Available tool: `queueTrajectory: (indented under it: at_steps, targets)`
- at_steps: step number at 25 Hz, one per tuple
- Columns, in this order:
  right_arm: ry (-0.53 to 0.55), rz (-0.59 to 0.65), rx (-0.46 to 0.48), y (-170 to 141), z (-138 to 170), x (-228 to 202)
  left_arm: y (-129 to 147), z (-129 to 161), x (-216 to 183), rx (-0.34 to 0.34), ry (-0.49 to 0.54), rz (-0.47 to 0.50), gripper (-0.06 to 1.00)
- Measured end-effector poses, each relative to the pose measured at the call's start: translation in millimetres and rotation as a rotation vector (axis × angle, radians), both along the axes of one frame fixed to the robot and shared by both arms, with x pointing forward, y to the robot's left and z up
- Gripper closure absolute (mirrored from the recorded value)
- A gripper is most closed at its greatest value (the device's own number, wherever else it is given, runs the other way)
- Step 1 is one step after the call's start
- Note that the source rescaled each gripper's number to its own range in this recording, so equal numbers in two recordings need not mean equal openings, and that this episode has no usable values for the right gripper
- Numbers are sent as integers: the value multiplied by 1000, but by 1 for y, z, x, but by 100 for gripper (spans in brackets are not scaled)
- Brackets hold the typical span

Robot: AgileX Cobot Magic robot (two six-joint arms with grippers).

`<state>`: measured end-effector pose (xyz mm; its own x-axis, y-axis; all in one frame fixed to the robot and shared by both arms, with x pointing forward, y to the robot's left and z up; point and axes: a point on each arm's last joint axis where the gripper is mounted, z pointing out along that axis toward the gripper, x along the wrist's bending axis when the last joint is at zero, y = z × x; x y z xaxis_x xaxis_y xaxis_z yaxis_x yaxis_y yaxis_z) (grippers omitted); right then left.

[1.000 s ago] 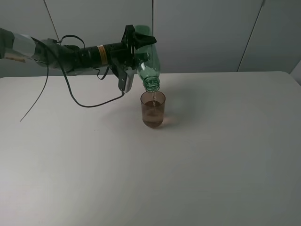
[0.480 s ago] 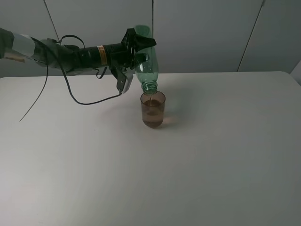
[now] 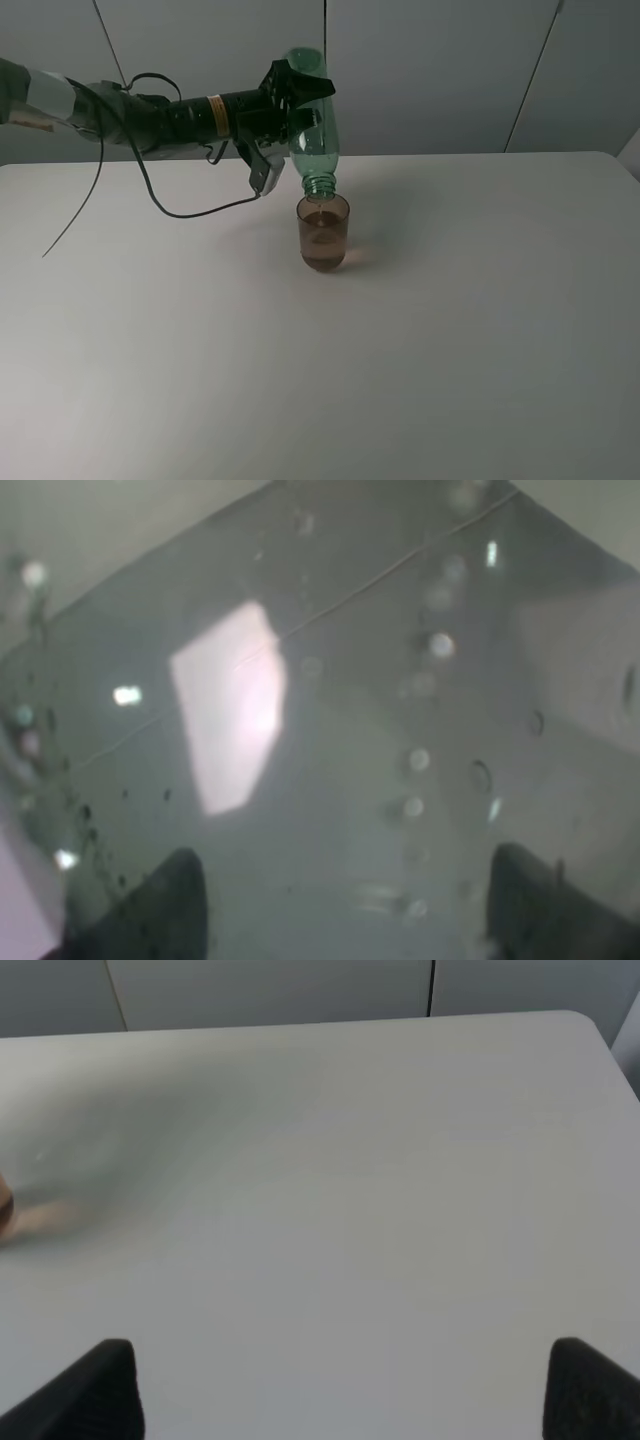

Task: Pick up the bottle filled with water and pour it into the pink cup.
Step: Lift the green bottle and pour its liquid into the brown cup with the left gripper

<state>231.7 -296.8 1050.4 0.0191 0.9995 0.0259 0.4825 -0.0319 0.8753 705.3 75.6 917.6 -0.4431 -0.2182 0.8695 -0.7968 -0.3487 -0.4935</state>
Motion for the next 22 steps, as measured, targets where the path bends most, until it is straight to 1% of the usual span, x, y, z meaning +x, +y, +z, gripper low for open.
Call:
queueTrajectory:
  at_steps: [9,13,17,20,22]
  targets:
    - [0,0,0,0,0,0,-1,1,-1,-13,6,-4,94]
    - [0,0,0,0,0,0,-1,2,0,-48,76,-1,94]
    - [0,0,0,0,0,0,-1,8,0,-113,202,7,94]
    - [0,0,0,0,0,0,6,13,-2,-183,327,39,94]
    - [0,0,0,0,0,0,16,11,-4,-246,445,77,94]
